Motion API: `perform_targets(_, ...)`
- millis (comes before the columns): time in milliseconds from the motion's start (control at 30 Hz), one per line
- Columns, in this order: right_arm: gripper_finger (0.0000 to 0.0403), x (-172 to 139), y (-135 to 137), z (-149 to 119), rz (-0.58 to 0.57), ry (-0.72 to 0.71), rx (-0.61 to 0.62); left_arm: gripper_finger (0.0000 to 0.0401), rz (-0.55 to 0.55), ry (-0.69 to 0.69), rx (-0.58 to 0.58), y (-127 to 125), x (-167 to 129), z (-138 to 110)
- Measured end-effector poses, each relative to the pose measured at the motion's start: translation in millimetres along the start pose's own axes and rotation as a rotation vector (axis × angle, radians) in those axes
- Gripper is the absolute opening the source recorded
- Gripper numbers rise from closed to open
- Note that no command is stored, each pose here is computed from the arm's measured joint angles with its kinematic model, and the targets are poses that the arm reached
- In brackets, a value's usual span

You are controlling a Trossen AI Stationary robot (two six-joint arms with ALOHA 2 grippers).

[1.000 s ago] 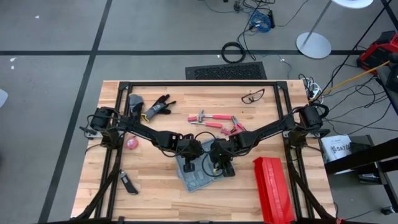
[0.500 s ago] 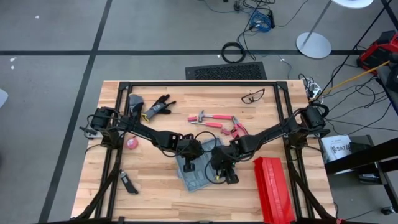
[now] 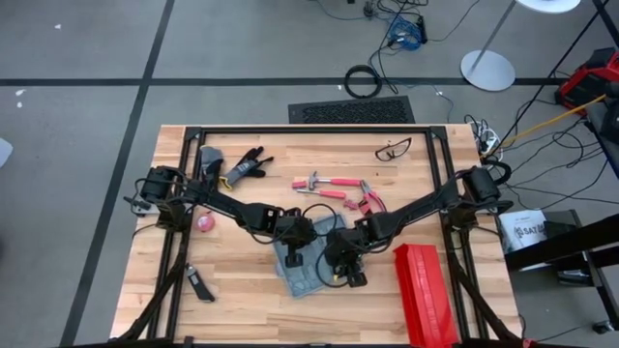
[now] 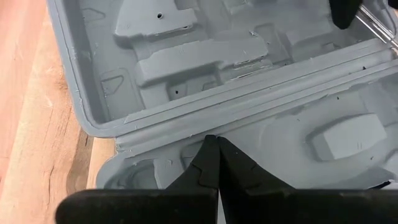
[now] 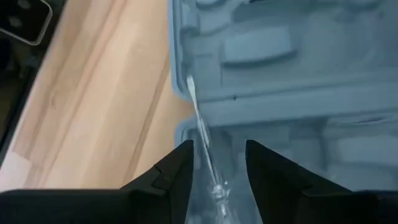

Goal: Prefit tool cases
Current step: Remove the transparent screwdriver from the gray prefit tools case

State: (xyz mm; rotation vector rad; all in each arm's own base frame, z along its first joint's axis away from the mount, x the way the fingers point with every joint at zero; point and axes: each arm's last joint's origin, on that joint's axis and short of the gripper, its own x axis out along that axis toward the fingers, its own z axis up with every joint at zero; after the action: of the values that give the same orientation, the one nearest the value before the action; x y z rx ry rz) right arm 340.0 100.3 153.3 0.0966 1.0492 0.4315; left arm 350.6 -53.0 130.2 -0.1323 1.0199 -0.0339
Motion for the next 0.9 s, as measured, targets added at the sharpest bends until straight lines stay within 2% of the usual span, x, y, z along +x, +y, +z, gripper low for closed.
perform_targets(300, 0.0138, 16.8, -2.7, -1.2, 0.024, -0.009, 0.001, 0.0, -0.003, -0.001, 0.002, -0.7, 0.0, -0.1)
perform_targets(433, 0.01, 21.4, -9.4, 0.3, 0.034, -0.026, 0.006, 0.0, -0.004, -0.004, 0.001, -0.8, 0.1, 0.1)
perform_targets(567, 0.0022, 22.5, -13.3, 1.7, 0.05, -0.043, 0.013, 0.0, -0.005, -0.006, 0.001, -0.9, 0.1, 0.4)
perform_targets(767, 0.001, 13.8, -13.4, 2.6, 0.031, -0.047, 0.042, 0.0, -0.002, -0.015, 0.001, -0.9, 0.1, 1.1)
perform_targets(900, 0.001, -10.8, -8.2, 8.5, -0.011, -0.081, 0.062, 0.0, 0.007, -0.026, 0.004, -1.0, 0.0, 2.1)
